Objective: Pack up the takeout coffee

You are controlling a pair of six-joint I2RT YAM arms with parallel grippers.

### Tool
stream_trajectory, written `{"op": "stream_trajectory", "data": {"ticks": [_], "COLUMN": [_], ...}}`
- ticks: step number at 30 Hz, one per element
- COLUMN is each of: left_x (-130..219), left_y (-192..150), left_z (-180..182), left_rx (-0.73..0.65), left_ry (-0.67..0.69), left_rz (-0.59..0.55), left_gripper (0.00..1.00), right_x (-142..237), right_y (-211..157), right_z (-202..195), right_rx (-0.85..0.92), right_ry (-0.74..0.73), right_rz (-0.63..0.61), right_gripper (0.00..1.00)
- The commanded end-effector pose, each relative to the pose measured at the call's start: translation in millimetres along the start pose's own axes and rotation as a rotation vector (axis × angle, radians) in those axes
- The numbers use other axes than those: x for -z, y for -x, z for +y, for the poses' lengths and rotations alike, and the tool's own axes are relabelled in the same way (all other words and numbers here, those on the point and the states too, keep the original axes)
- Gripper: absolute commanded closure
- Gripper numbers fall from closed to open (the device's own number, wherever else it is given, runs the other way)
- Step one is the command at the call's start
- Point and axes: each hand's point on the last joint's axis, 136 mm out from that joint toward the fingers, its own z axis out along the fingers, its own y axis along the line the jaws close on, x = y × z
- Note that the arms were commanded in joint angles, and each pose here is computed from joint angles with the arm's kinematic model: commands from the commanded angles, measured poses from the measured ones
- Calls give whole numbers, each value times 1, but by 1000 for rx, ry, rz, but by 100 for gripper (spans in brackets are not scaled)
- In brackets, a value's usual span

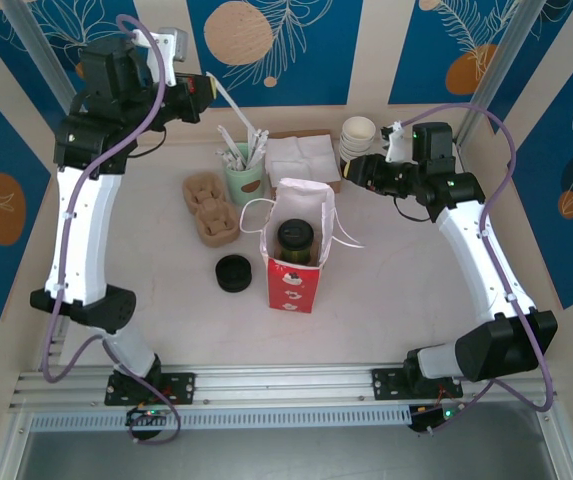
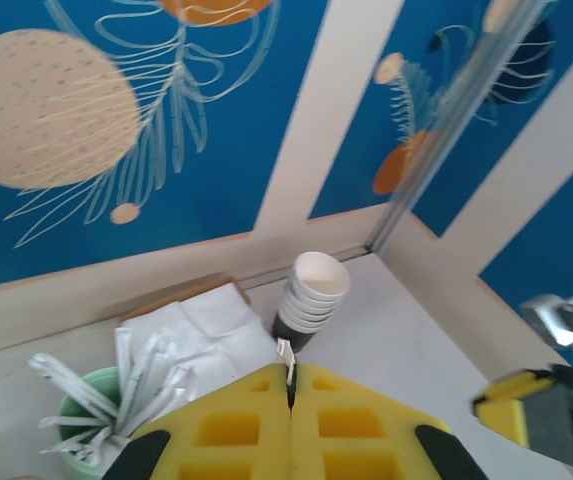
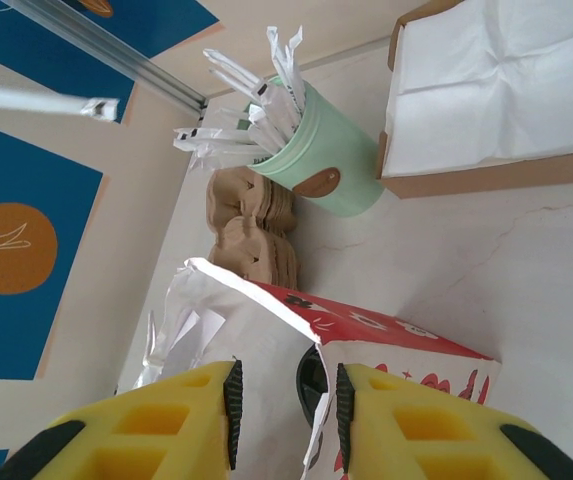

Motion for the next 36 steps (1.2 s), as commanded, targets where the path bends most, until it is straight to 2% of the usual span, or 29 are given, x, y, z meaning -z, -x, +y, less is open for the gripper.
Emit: {"op": "stream_trajectory", "data": {"ticks": [1,8,13,25,36], "left_x": [26,48,53,41,32], "left_y": [3,-10,-34,-110,-184], "left_z": [-37,-93,-117,-119,-120], "left_rx": [-48,-66,-64,-61,-117], "left_ry": [-96,-291,-399,-452,-489], "left_rz": [-17,14,87,284,470], "left_gripper": [97,95,95,95,96], "right_x": [6,2,1,1,-6], "right_y": [1,0,0,-2,1], "right_z": [2,-2,-3,-6,-10], "right_rx": [10,-5,-7,-18,-33], "right_ry": [7,6,5,-1,2], "right_rz": [-21,-15,-16,-18,-13], "right_gripper": [66,66,66,66,66]}}
